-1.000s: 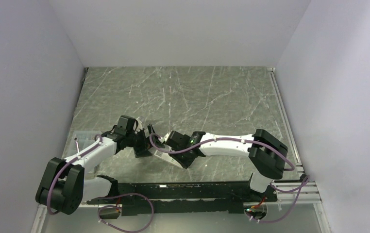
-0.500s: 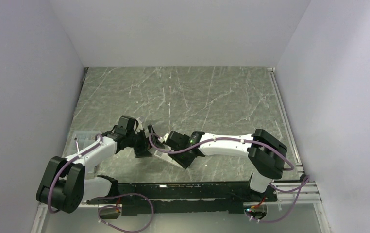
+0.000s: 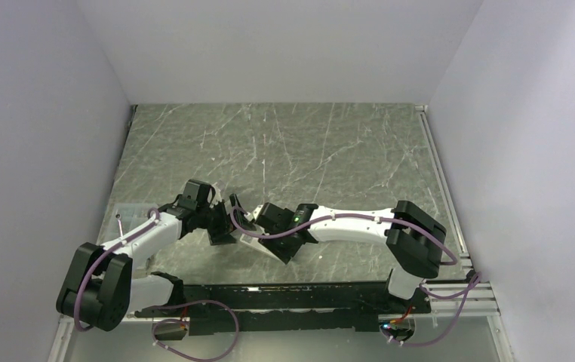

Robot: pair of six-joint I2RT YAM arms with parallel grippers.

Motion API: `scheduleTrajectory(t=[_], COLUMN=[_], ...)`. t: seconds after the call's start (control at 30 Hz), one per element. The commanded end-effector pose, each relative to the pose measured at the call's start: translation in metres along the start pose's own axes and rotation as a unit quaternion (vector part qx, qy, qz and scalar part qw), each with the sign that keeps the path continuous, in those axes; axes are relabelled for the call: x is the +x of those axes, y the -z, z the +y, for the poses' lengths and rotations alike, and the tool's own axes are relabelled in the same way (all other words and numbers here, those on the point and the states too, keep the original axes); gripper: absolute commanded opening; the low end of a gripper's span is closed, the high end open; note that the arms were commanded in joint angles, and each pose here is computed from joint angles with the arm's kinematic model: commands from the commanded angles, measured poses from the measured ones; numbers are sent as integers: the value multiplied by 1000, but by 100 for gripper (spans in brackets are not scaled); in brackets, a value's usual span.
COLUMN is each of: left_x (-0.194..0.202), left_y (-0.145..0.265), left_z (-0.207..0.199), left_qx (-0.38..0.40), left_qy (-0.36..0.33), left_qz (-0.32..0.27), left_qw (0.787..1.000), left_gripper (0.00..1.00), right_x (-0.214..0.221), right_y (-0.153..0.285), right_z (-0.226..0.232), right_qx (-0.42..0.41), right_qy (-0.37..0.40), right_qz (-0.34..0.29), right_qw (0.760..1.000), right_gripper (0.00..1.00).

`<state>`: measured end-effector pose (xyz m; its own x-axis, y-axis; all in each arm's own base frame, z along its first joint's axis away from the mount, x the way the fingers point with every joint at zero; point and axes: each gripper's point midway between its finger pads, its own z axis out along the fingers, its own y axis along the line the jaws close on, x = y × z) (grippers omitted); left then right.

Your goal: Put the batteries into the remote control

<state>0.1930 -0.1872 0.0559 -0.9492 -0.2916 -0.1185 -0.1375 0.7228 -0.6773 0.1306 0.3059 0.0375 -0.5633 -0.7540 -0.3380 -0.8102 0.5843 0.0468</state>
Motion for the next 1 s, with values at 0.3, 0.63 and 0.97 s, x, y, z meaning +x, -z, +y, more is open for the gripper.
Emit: scheduleTrajectory(t=[0.3, 0.63, 0.97], left_x=[-6, -4, -3], left_y=[2, 3, 4], left_z=[-9, -7, -6], left_qx=[12, 9, 8], left_qy=[-21, -22, -22], left_qz=[-9, -8, -8], left_qw=[1000, 1000, 1000], left_gripper=[98, 98, 98], right_x=[-40, -50, -48], right_y=[41, 25, 4], right_z=[-1, 9, 4], right_qx=[15, -4, 21], right_qy=[-69, -124, -134], right_qz=[-97, -110, -87], right_qw=[993, 986, 987], right_gripper=[48, 15, 0])
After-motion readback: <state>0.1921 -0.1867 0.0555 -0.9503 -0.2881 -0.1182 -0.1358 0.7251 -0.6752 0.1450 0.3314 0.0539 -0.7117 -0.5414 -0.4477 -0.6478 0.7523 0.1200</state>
